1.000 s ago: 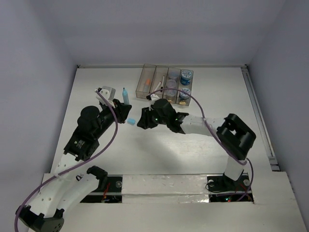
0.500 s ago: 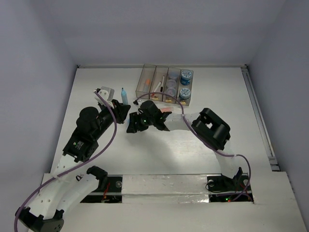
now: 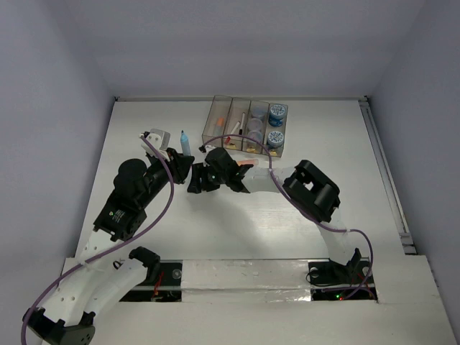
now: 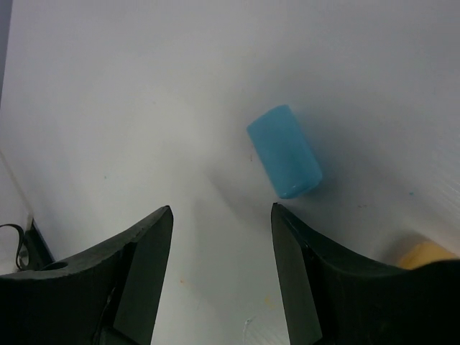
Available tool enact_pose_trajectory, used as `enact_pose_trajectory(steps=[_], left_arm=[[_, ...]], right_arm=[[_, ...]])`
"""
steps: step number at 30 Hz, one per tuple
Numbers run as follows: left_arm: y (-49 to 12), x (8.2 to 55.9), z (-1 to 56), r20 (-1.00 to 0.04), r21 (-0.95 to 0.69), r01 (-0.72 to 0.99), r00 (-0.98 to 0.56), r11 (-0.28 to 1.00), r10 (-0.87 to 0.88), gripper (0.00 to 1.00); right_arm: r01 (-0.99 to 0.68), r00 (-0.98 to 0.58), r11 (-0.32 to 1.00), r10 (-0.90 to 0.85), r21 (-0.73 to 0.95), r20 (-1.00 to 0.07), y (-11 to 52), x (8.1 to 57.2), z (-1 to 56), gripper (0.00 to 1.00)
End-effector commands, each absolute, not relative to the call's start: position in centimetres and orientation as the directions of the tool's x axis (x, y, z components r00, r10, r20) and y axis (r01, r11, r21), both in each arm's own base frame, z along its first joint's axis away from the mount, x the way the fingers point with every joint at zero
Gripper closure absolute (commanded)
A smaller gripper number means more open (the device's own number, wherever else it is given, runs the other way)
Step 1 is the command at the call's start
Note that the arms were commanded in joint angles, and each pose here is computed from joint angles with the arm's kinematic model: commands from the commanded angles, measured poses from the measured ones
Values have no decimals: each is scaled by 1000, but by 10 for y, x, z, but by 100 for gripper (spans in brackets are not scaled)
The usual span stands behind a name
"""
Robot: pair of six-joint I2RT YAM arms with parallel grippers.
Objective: Sort the stationery into containers
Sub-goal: Pick up the pen cap from the center of the board.
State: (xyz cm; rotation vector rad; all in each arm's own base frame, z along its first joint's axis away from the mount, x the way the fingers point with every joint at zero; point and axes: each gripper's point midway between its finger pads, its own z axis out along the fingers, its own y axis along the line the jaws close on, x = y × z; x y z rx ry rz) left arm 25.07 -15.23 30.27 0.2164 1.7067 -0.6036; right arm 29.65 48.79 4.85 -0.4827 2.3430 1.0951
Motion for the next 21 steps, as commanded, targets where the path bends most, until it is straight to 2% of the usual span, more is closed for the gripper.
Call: enact_pose_trajectory(steps=[1,21], left_arm=[[-151,251,323,-964,-261,476,-172,840,-202,100],[-152,250,324,-964,-261,484,-171,835,-202,100]], right_arm=[[-502,-788,651,-74,570,-611,492,312,52,37],[-479,-730,767,-78,427,-679,491,353,51,36]])
